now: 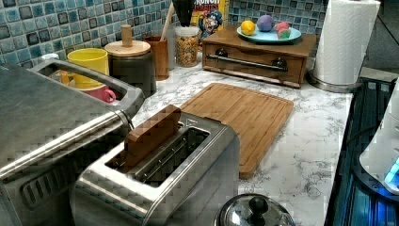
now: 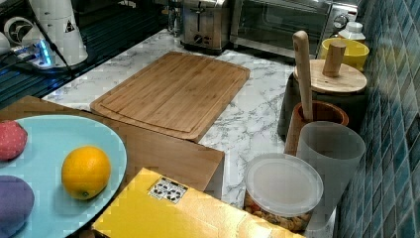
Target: Turn on the toaster.
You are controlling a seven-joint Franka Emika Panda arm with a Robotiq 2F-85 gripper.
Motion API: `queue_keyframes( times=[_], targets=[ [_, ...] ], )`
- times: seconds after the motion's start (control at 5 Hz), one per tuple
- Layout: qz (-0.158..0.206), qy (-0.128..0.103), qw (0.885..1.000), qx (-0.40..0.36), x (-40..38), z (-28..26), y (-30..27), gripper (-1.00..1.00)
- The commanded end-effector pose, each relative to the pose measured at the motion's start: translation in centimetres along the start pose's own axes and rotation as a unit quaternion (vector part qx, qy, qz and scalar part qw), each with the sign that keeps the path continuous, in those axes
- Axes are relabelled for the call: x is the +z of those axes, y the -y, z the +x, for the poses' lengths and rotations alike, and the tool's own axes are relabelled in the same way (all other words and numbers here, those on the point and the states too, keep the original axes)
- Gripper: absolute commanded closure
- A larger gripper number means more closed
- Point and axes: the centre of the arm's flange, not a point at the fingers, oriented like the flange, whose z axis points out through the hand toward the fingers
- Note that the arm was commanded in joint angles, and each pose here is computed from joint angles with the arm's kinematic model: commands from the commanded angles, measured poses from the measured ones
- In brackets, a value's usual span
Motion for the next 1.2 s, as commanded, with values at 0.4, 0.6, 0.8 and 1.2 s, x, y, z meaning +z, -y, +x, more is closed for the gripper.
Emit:
queue_keyframes(
  times=[0.4,0.6,0.8,1.2],
  targets=[
    [-0.018,0.013,0.998,-0.050,1.8,-2.1,1.4,1.00],
    [-0.007,0.028,0.995,-0.101,4.6,-4.6,2.2,1.00],
    [0.010,0.029,0.991,-0.132,6.4,-7.4,2.7,1.00],
    [0.015,0.008,0.981,-0.192,8.4,-13.0,3.8,1.00]
  ],
)
